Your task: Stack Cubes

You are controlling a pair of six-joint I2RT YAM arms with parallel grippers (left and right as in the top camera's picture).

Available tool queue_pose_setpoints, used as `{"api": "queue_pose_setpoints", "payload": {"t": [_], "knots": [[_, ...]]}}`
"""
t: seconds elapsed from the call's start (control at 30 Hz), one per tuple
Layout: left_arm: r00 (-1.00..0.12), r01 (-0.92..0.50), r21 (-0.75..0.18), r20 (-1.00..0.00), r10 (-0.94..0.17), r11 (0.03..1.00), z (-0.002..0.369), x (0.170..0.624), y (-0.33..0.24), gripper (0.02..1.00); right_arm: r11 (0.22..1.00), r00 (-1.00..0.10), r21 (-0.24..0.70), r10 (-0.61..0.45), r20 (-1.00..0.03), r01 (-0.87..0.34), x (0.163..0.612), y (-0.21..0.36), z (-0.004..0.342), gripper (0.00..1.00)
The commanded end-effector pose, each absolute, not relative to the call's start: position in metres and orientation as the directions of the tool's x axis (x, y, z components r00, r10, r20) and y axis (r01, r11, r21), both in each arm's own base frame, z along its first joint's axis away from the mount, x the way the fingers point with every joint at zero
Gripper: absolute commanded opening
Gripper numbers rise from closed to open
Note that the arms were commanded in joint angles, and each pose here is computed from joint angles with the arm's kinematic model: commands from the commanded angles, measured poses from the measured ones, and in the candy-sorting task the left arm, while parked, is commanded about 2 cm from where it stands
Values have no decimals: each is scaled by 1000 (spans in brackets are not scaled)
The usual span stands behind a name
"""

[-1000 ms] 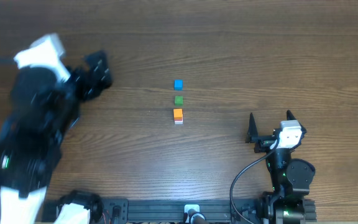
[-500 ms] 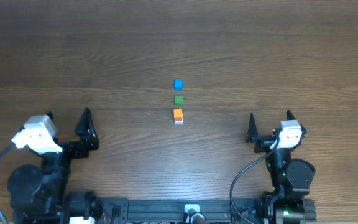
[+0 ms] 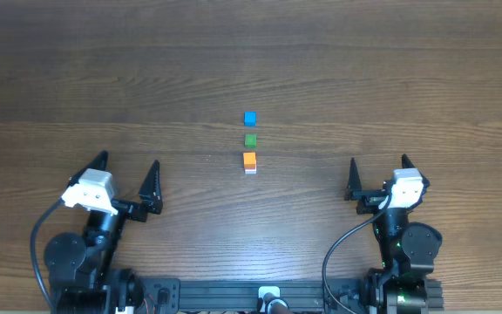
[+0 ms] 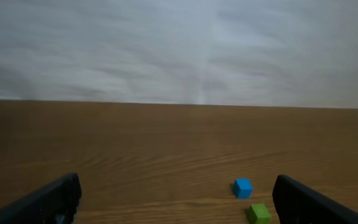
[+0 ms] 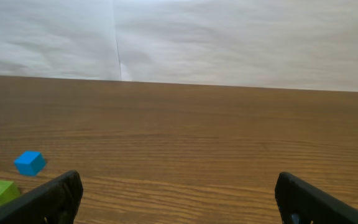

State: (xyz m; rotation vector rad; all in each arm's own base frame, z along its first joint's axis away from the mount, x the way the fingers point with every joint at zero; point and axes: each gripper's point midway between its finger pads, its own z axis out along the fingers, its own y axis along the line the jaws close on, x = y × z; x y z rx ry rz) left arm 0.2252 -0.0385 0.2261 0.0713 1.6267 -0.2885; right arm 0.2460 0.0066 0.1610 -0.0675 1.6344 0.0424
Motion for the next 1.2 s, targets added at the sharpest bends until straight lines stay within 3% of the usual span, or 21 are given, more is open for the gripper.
{"api": "queue_pose_setpoints", "payload": {"t": [0.03,0.5,1.2], "knots": [[-85,267,-126,-991,-107,955,212,225,-47,996,998,-62,-7,-12,-998,-69,246,7,159,987],[-105,264,-129,-989,-104,956,162,238,-47,1000,998,-62,-7,-12,-998,-69,246,7,159,993],[-77,267,-121,-992,-104,956,164,240,-47,998,998,-62,-7,-12,-998,-69,246,7,159,993]]}}
